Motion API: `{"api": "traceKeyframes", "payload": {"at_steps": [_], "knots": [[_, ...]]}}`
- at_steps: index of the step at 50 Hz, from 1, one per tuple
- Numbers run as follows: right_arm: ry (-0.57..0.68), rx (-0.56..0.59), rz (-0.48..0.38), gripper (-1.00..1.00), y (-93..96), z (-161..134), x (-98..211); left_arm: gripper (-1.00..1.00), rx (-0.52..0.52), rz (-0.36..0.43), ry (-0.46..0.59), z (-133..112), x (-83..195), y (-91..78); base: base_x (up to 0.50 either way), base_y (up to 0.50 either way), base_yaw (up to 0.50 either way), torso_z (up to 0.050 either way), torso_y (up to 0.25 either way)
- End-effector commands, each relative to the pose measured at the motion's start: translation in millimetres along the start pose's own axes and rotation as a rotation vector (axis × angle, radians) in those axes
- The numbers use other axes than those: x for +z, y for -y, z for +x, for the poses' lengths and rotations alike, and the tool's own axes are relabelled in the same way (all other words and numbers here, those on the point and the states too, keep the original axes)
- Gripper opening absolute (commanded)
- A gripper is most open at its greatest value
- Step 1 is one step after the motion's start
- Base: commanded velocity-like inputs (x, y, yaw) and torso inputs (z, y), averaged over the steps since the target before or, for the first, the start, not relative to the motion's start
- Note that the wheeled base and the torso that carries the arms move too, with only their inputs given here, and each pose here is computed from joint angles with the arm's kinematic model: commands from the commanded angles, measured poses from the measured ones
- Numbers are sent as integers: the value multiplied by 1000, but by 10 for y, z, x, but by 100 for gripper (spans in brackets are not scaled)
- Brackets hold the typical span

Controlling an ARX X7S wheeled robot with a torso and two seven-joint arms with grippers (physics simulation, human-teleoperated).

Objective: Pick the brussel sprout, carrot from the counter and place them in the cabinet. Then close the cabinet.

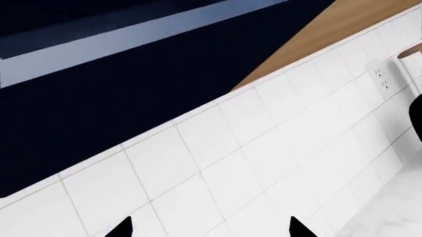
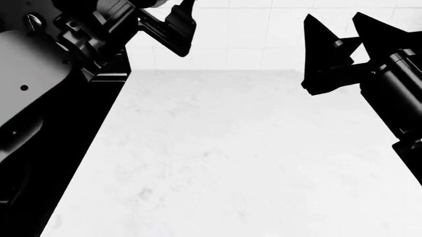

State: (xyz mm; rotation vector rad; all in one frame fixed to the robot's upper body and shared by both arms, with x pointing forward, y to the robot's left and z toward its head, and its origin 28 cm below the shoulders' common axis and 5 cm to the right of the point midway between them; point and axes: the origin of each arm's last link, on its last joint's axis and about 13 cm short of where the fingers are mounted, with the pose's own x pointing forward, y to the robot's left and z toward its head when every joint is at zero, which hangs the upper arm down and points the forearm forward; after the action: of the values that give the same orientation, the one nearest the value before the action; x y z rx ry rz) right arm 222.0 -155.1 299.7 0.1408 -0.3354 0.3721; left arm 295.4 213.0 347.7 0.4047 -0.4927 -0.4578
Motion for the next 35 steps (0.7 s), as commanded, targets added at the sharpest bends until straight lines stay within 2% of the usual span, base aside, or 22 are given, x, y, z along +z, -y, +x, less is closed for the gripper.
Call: {"api": "traceKeyframes", "payload": {"at_steps": [1,6,18,27,35], "knots": [[-4,-15,-2,100,6,2,-5,100,23,-22,0,-11,1,-11,-188,-273,0,0,0],[-7,-40,2,100,30,13,-8,100,27,-26,2,-14,8,-11,-24,-218,0,0,0],[-2,-55,12,100,42,16,5,100,33,-29,6,-30,23,-15,0,0,-417,0,0],[0,-68,4,100,52,35,11,100,33,-31,6,-53,7,-19,-1,-13,0,0,0],[3,-68,-2,100,49,46,27,100,31,-33,2,-63,-21,-16,-129,-218,0,0,0]]}}
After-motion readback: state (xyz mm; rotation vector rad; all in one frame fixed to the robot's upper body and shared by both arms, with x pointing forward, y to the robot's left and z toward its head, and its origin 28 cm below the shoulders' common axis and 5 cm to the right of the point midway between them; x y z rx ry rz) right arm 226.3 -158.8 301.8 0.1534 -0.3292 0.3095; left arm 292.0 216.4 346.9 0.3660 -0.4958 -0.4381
